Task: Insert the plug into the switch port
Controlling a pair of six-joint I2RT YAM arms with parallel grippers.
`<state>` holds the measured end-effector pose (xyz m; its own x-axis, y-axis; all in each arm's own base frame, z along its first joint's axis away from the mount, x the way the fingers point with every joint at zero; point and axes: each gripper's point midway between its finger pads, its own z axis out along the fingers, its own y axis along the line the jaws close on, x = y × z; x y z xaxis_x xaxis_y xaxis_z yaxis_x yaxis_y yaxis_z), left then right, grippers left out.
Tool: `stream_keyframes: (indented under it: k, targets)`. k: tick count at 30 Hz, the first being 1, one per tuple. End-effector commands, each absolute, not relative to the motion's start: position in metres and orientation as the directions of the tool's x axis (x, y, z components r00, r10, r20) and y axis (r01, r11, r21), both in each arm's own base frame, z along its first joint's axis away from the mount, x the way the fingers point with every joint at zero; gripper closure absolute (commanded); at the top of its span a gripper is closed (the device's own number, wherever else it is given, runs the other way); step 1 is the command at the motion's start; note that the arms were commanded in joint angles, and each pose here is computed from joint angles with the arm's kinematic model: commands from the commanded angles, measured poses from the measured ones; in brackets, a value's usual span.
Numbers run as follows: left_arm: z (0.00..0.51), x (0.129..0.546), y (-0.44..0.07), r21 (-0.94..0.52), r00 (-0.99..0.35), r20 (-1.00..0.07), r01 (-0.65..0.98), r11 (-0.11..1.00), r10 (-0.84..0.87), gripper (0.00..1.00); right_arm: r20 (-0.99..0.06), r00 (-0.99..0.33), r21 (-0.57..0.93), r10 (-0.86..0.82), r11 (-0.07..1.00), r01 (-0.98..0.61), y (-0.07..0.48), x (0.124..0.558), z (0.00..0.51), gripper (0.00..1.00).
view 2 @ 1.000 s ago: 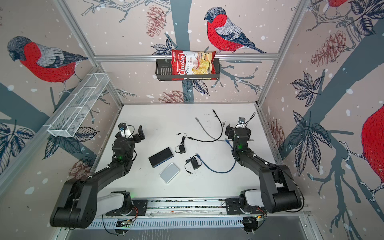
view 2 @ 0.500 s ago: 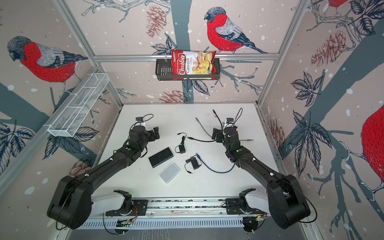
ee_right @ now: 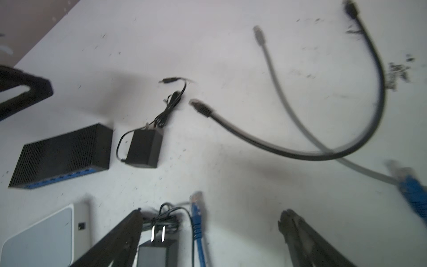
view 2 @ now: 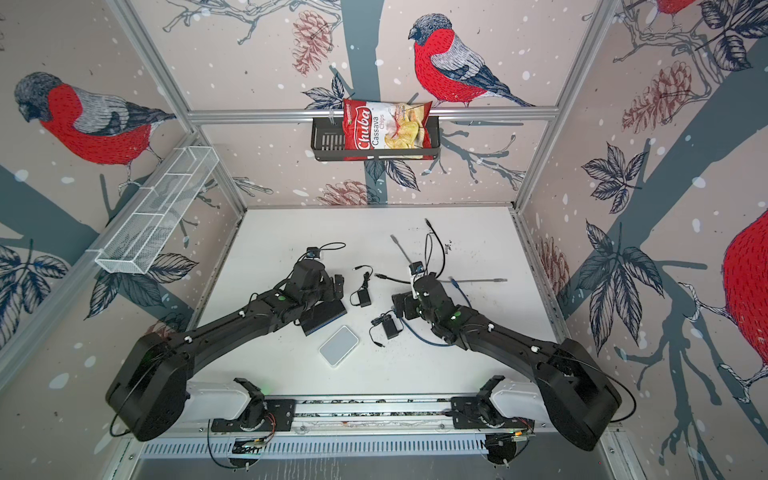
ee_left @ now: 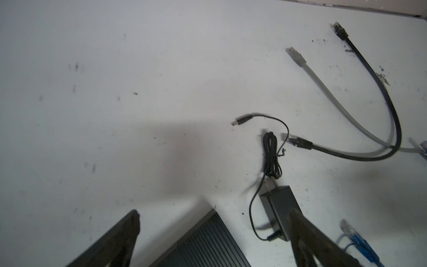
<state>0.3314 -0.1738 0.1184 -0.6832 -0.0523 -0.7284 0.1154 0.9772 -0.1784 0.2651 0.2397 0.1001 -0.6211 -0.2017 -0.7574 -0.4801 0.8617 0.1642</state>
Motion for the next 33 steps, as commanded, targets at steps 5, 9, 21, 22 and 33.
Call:
stream_keyframes:
  k: [5, 9, 21, 22, 33]
  targets:
    - [0.128, 0.34, -0.195, -0.237, -0.657, -0.75, 0.159, 0.958, -0.076, 0.02, -0.69, -0.66, 0.108, -0.297, 0.859, -0.5, 0.259, 0.247, 0.069, 0.06]
    - [0.125, 0.342, -0.198, -0.227, -0.663, -0.747, 0.169, 0.959, -0.06, 0.02, -0.664, -0.654, 0.065, -0.361, 0.845, -0.531, 0.268, 0.236, 0.058, 0.03]
    - [0.126, 0.342, -0.207, -0.24, -0.653, -0.756, 0.204, 0.949, -0.05, 0.02, -0.591, -0.664, -0.08, -0.458, 0.852, -0.518, 0.252, 0.228, 0.033, 0.01]
    - [0.126, 0.342, -0.208, -0.239, -0.652, -0.757, 0.205, 0.949, -0.049, 0.02, -0.588, -0.669, -0.084, -0.455, 0.857, -0.509, 0.25, 0.228, 0.031, 0.01]
    - [0.131, 0.336, -0.213, -0.236, -0.647, -0.761, 0.227, 0.945, -0.035, 0.02, -0.567, -0.747, -0.123, -0.348, 0.932, -0.341, 0.218, 0.244, 0.018, 0.01]
